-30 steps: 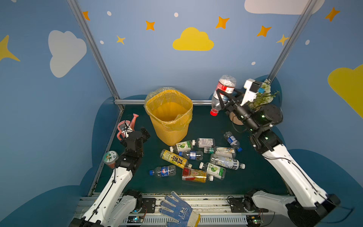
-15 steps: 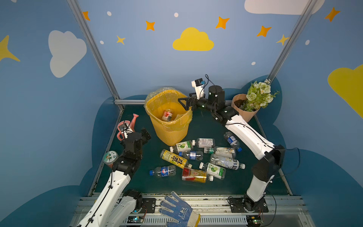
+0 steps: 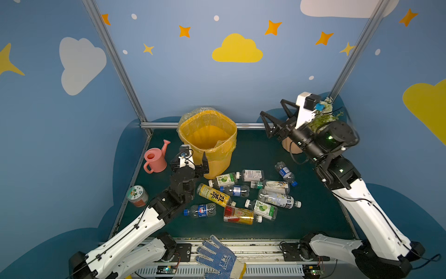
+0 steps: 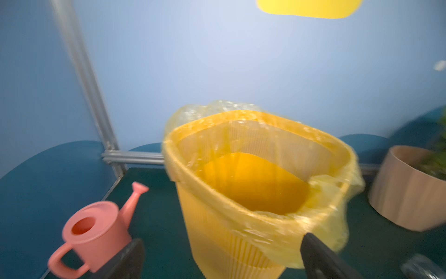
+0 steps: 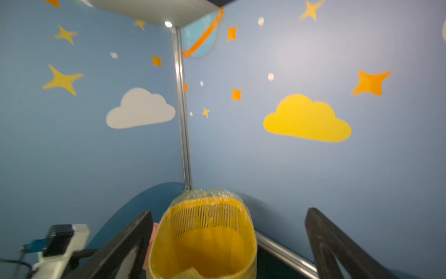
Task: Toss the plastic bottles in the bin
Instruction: 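Grasp the yellow-labelled tea bottle with the left gripper while the right arm withdraws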
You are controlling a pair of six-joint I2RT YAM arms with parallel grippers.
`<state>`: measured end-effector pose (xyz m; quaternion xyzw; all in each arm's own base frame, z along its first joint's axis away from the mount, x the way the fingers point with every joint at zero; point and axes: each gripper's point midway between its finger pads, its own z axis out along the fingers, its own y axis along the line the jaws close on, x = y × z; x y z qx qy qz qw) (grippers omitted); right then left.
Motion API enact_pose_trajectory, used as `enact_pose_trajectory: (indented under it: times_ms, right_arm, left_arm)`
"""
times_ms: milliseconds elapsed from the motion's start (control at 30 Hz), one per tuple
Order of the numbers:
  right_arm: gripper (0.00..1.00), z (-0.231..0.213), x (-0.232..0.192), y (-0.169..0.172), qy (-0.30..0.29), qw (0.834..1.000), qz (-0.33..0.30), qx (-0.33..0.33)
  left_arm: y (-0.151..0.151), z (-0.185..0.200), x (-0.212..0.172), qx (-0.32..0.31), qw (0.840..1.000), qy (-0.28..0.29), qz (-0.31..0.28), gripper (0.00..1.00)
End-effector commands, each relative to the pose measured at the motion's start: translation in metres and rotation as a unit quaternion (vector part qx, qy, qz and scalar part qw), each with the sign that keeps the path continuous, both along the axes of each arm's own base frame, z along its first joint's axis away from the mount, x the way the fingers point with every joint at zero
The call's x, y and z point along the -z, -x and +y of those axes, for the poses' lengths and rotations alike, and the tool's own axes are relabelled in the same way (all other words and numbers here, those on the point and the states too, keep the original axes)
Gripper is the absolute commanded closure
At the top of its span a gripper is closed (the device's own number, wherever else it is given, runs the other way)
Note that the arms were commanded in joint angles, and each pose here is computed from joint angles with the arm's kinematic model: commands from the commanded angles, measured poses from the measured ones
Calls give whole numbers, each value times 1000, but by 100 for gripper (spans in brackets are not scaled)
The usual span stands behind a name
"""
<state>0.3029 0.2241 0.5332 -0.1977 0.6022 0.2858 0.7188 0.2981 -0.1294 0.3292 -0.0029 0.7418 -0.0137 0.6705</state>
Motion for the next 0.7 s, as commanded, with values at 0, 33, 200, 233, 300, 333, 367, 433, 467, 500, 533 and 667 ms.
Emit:
enact_pose_trajectory:
  times_ms: [0,33,200,233,300,333,367,433,467,500,533,667]
  right_arm:
    - [3,-28,92,-33,32,990,115,70]
    - [3,-39,113,-37,29,986,141,80]
    - [3,-88,226,-42,14,955,267,127]
    - [3,-96,245,-39,15,948,287,136]
    - [3,-114,274,-33,12,935,314,161]
    - [3,-125,288,-29,8,928,328,178]
    - [3,-135,299,-27,1,921,339,193]
    - [3,-150,313,-21,-12,911,353,214]
    - [3,-158,330,-16,-14,902,369,224]
    - [3,-164,337,-13,-19,897,375,234]
    - [3,-171,344,-9,-25,892,381,243]
    - [3,-192,355,1,-49,878,393,269]
  left_arm:
    - [11,-38,-9,49,993,-103,-23,0]
    - [14,-53,-1,78,988,-131,-14,0]
    - [40,-121,55,249,938,-233,55,0]
    - [48,-131,64,290,925,-236,70,0]
    - [67,-145,83,364,892,-248,99,0]
    - [78,-151,93,399,871,-261,113,0]
    - [87,-155,102,427,852,-272,131,0]
    - [99,-156,123,455,822,-293,180,0]
    - [104,-158,132,466,808,-299,201,0]
    - [109,-160,141,476,796,-303,218,0]
    - [115,-164,151,488,782,-310,232,0]
    - [127,-171,189,506,731,-375,264,0]
